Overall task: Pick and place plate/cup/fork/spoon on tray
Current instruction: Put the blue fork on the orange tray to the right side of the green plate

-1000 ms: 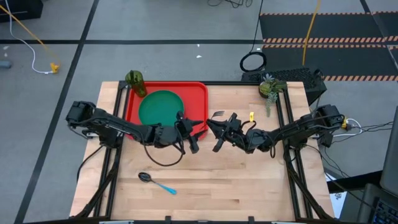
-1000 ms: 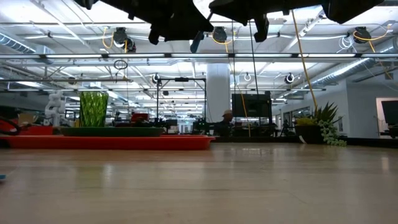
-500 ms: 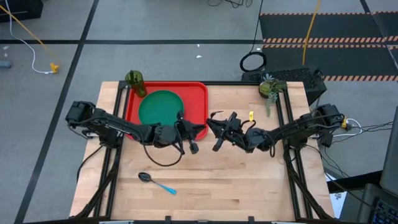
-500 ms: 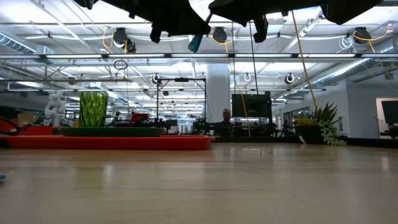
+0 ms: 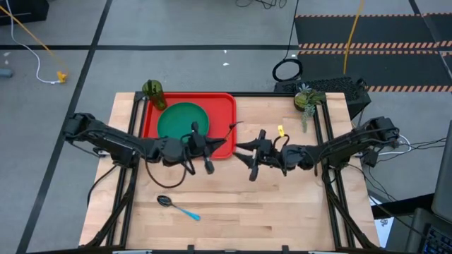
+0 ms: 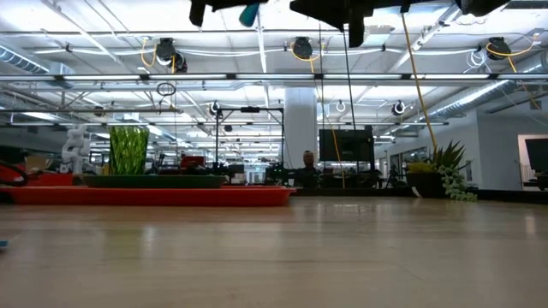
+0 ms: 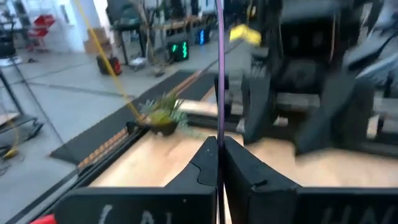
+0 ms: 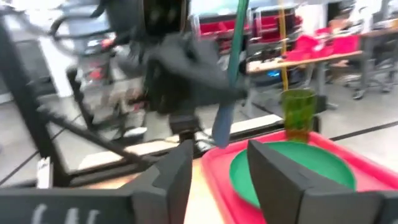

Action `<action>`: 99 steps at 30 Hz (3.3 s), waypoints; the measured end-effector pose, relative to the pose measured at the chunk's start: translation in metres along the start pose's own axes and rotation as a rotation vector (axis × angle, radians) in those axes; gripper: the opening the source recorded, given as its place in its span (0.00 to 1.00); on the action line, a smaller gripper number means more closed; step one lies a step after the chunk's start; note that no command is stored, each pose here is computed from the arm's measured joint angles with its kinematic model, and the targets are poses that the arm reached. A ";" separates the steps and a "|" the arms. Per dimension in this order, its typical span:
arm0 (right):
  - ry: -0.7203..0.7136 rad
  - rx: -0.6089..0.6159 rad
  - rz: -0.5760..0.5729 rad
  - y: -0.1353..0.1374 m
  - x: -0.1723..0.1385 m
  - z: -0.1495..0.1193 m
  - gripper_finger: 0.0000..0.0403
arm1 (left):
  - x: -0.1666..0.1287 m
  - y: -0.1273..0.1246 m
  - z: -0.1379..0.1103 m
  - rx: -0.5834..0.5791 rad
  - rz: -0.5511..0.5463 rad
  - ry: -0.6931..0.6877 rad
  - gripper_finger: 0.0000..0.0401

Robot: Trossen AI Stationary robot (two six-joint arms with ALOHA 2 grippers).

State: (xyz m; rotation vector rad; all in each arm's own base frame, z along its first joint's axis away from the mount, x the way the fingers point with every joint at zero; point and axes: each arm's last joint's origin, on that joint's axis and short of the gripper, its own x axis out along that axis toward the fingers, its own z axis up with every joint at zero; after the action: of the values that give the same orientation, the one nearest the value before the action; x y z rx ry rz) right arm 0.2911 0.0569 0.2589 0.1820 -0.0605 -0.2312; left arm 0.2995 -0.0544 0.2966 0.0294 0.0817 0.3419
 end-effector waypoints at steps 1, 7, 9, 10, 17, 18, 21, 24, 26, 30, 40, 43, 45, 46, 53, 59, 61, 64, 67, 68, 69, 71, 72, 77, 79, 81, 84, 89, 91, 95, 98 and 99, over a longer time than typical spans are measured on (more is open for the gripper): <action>0.010 -0.001 0.015 0.000 0.000 -0.001 0.38 | -0.001 0.000 0.000 -0.017 -0.016 -0.028 0.01; 0.056 -0.017 0.062 0.002 0.006 -0.015 0.46 | -0.002 0.010 -0.020 -0.112 -0.157 -0.199 0.02; 0.070 -0.030 0.078 0.001 0.007 -0.018 0.48 | -0.004 0.016 -0.029 -0.144 -0.212 -0.242 0.01; 0.076 -0.032 0.093 0.002 0.008 -0.020 0.49 | -0.005 0.019 -0.033 -0.161 -0.234 -0.258 0.01; 0.070 -0.067 0.122 0.003 0.009 -0.020 0.53 | -0.008 0.028 -0.045 -0.192 -0.303 -0.295 0.01; 0.064 -0.069 0.123 0.003 0.009 -0.020 0.53 | -0.008 0.028 -0.045 -0.190 -0.311 -0.306 0.01; 0.039 -0.056 0.127 0.004 0.010 -0.020 0.53 | -0.006 0.026 -0.046 -0.191 -0.323 -0.323 0.02; 0.031 -0.060 0.131 0.005 0.014 -0.026 0.53 | -0.002 0.024 -0.050 -0.195 -0.330 -0.335 0.01; 0.018 -0.055 0.155 0.005 0.017 -0.030 0.53 | 0.000 0.023 -0.052 -0.199 -0.337 -0.341 0.01; -0.011 -0.044 0.179 0.005 0.024 -0.039 0.52 | 0.002 0.022 -0.056 -0.201 -0.348 -0.346 0.02; -0.072 -0.023 0.187 0.000 0.031 -0.045 0.48 | 0.002 0.021 -0.056 -0.197 -0.376 -0.349 0.01; -0.075 -0.020 0.187 0.000 0.031 -0.045 0.48 | 0.002 0.021 -0.056 -0.195 -0.376 -0.344 0.01; -0.079 -0.012 0.188 0.000 0.031 -0.044 0.48 | 0.002 0.021 -0.056 -0.195 -0.376 -0.345 0.01; -0.084 -0.009 0.188 0.000 0.031 -0.044 0.48 | 0.002 0.021 -0.056 -0.195 -0.376 -0.345 0.01; -0.096 0.037 0.165 -0.008 0.035 -0.041 0.44 | 0.002 0.022 -0.056 -0.197 -0.361 -0.345 0.01; -0.097 0.049 0.155 -0.012 0.036 -0.040 0.32 | 0.003 0.023 -0.056 -0.209 -0.313 -0.346 0.01; -0.097 0.049 0.155 -0.012 0.036 -0.040 0.27 | 0.003 0.024 -0.056 -0.215 -0.294 -0.345 0.01; -0.097 0.049 0.155 -0.012 0.036 -0.040 0.20 | 0.003 0.024 -0.055 -0.222 -0.283 -0.356 0.01; -0.097 0.048 0.175 -0.011 0.036 -0.040 0.14 | 0.001 0.025 -0.051 -0.235 -0.283 -0.395 0.01; -0.097 0.048 0.175 -0.011 0.036 -0.040 0.12 | 0.001 0.025 -0.051 -0.236 -0.283 -0.398 0.01; -0.099 0.049 0.176 -0.011 0.036 -0.040 0.11 | 0.001 0.025 -0.051 -0.236 -0.281 -0.399 0.01; -0.105 0.051 0.178 -0.011 0.036 -0.039 0.08 | 0.001 0.025 -0.051 -0.238 -0.280 -0.401 0.01; -0.111 0.053 0.179 -0.011 0.036 -0.039 0.08 | 0.001 0.025 -0.050 -0.241 -0.279 -0.405 0.01; -0.136 0.061 0.183 -0.011 0.036 -0.036 0.09 | 0.001 0.025 -0.050 -0.255 -0.283 -0.405 0.01; -0.139 0.063 0.184 -0.011 0.035 -0.036 0.10 | 0.001 0.025 -0.050 -0.256 -0.283 -0.411 0.01; -0.142 0.070 0.186 -0.012 0.036 -0.035 0.12 | 0.000 0.025 -0.049 -0.259 -0.282 -0.418 0.01; -0.138 0.093 0.203 -0.014 0.037 -0.035 0.14 | 0.003 0.024 -0.049 -0.259 -0.280 -0.424 0.01; -0.128 0.117 0.243 -0.017 0.038 -0.034 0.15 | 0.015 0.018 -0.053 -0.256 -0.280 -0.417 0.01; -0.126 0.118 0.242 -0.017 0.038 -0.034 0.14 | 0.021 0.017 -0.055 -0.254 -0.277 -0.409 0.02; -0.118 0.116 0.238 -0.017 0.038 -0.035 0.12 | 0.023 0.018 -0.055 -0.254 -0.275 -0.408 0.01; -0.113 0.115 0.236 -0.018 0.039 -0.036 0.10 | 0.023 0.020 -0.056 -0.256 -0.281 -0.407 0.02; -0.113 0.115 0.237 -0.017 0.039 -0.036 0.10 | 0.023 0.020 -0.055 -0.257 -0.283 -0.408 0.02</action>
State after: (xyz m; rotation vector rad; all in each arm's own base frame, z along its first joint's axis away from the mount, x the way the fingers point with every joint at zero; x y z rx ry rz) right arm 0.3276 0.0373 0.2220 0.2742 -0.2066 -0.0013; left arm 0.3095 -0.0274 0.2412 -0.1651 -0.3601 0.0569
